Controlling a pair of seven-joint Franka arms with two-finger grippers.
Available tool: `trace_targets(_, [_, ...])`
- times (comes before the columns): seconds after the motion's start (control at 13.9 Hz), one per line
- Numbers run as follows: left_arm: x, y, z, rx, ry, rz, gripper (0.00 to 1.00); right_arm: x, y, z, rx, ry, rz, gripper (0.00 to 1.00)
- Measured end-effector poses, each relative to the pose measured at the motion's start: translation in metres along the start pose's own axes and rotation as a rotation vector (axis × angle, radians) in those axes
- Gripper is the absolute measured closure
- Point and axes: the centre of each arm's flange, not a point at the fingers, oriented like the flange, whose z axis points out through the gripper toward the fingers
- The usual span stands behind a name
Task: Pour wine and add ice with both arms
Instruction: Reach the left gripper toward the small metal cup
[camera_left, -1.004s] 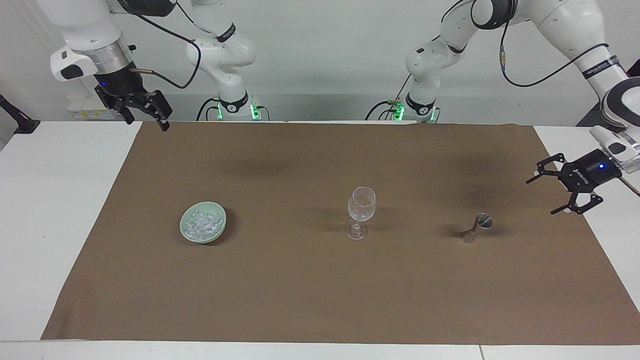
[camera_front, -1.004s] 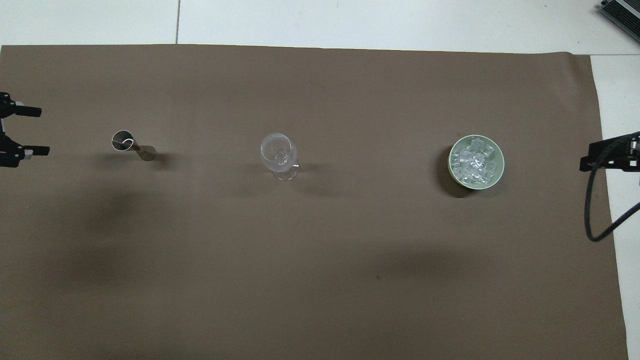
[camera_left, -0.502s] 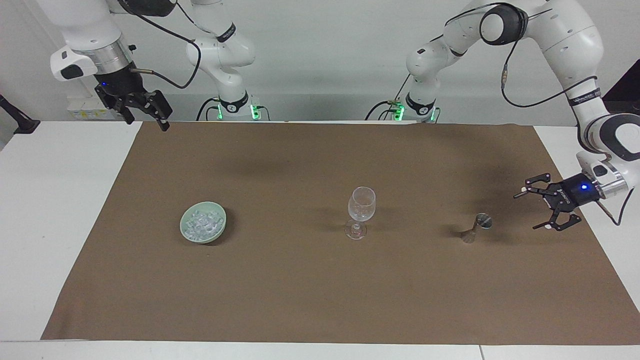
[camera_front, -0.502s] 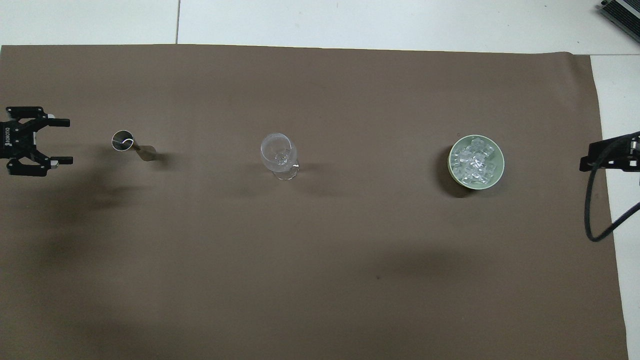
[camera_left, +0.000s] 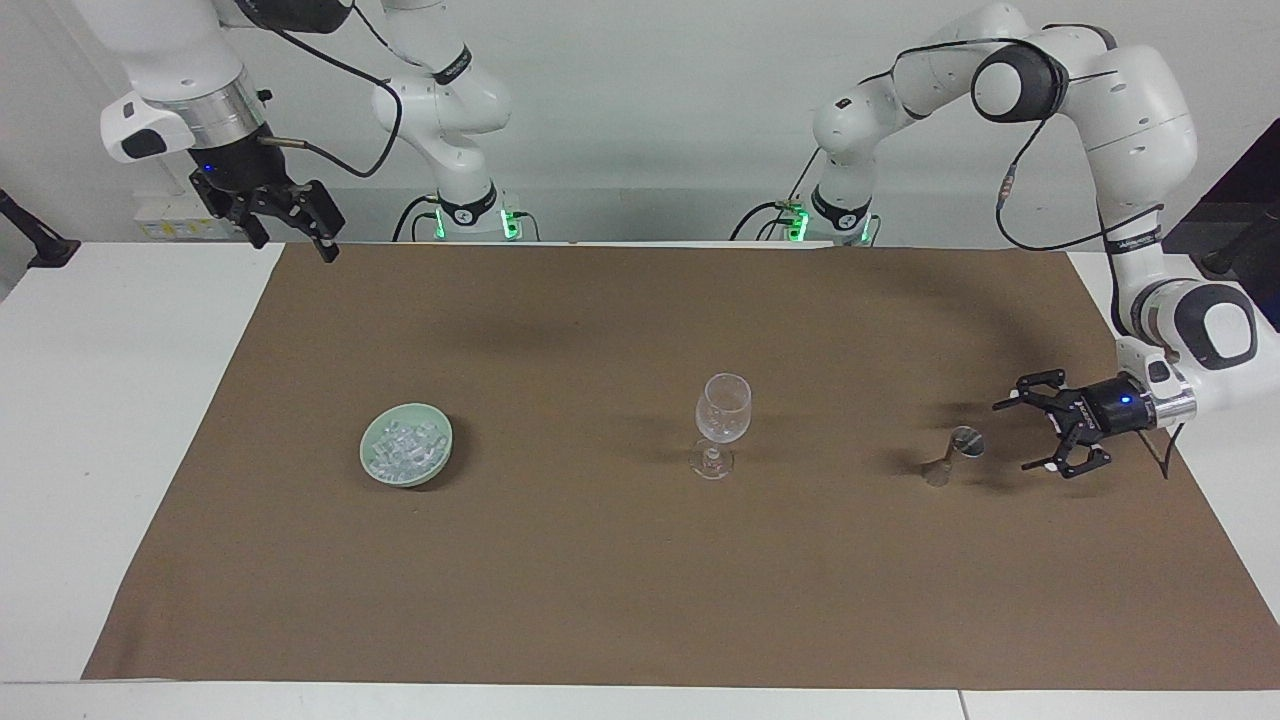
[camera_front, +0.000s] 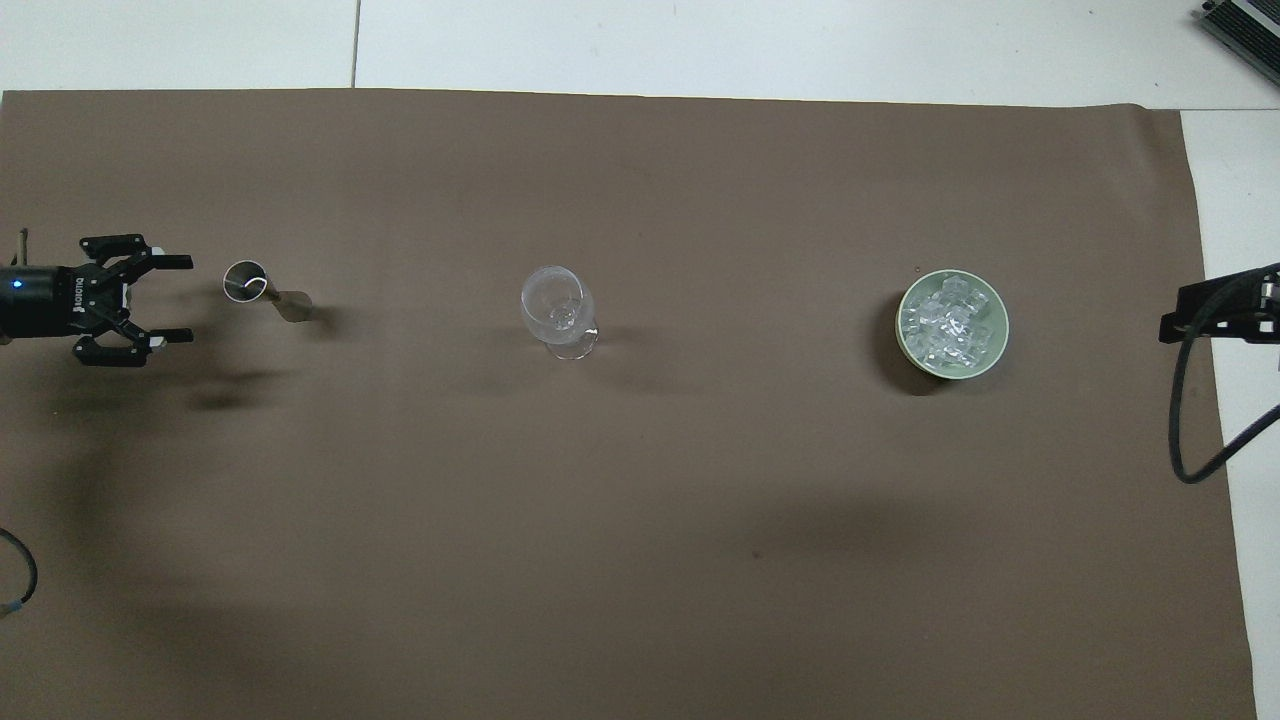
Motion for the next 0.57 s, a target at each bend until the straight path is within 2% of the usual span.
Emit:
trace_targets(0.29, [-0.036,-0.006,0.035,-0.030,0.154,0.041,0.00,0.000,0.000,0.000,0.000,0.000,0.000,0.00])
trace_targets(0.57, [-0.047,-0.009,0.039,-0.006,0.215,0.074,0.02,0.000,0.000,0.000,0.000,0.000,0.000,0.00])
